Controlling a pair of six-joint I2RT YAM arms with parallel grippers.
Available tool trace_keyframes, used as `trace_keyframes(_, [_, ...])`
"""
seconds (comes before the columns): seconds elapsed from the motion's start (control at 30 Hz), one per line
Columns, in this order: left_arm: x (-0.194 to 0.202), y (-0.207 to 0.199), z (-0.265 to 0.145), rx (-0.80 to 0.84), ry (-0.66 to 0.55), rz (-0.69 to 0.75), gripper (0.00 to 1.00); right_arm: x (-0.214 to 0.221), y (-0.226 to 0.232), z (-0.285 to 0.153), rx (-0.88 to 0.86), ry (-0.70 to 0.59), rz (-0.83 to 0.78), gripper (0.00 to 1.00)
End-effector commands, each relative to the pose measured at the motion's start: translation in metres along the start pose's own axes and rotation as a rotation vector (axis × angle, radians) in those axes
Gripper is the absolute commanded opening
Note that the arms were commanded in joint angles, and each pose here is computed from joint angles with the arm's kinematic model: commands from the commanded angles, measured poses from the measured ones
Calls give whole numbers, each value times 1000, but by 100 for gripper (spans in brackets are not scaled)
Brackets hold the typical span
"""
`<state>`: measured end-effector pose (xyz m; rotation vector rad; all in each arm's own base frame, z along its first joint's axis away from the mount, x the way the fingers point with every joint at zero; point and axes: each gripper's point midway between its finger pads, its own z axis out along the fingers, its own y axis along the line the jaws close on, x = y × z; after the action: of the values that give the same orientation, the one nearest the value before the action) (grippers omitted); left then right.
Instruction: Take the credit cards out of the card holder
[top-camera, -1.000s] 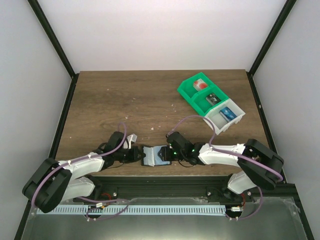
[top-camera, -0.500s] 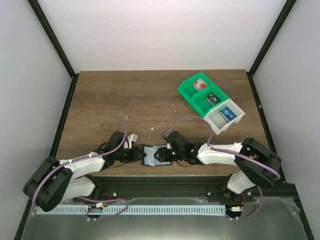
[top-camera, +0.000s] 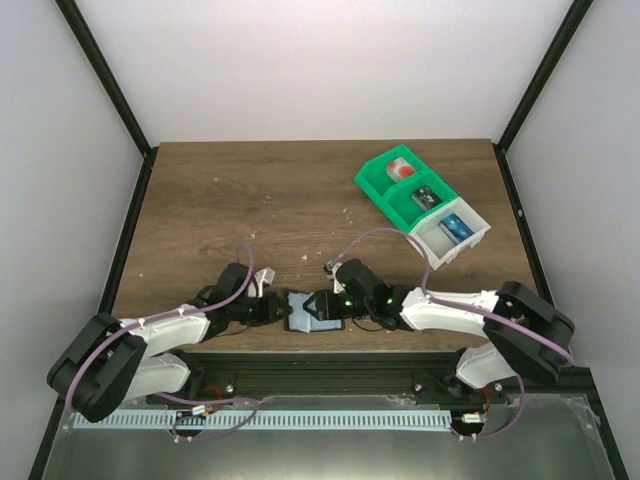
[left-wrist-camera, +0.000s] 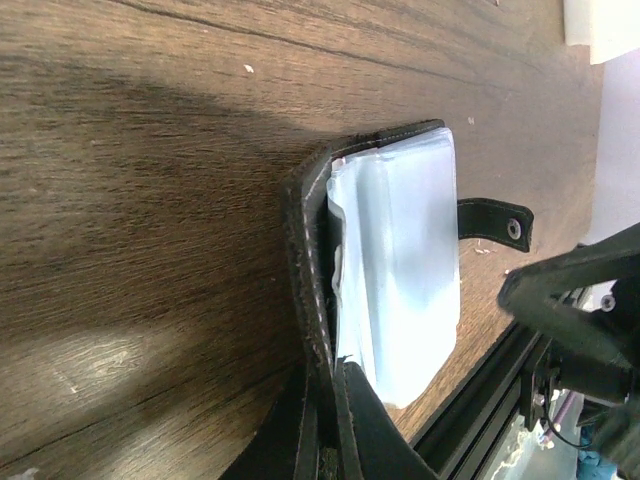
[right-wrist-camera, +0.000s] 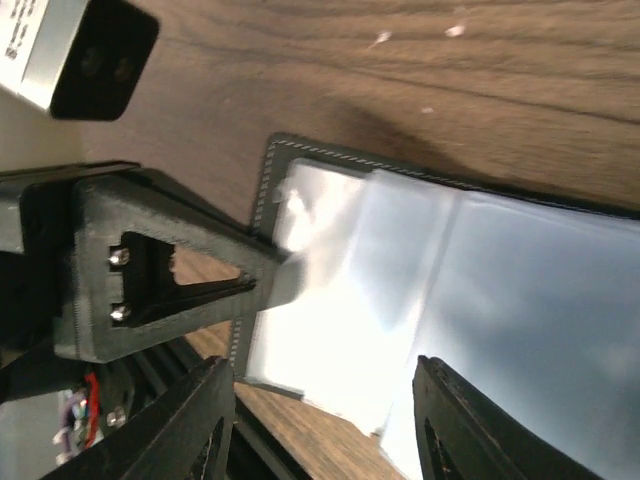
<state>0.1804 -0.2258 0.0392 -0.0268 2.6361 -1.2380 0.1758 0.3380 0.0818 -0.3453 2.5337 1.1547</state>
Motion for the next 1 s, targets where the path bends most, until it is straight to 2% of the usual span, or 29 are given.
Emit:
trace_keyframes(0.0, [3, -1, 0, 23, 5, 2, 0, -2, -37, -17, 202, -51, 15, 51])
trace_keyframes(0.53, [3, -1, 1, 28, 3, -6, 0, 18, -65, 1, 280, 24, 61, 53])
trace_keyframes(0.8, [4, 0, 2, 31, 4, -9, 0, 16, -30, 10, 91, 53, 29, 53])
trace_keyframes(0.97, [4, -1, 2, 34, 3, -10, 0, 14, -19, 18, 46, 69, 28, 52])
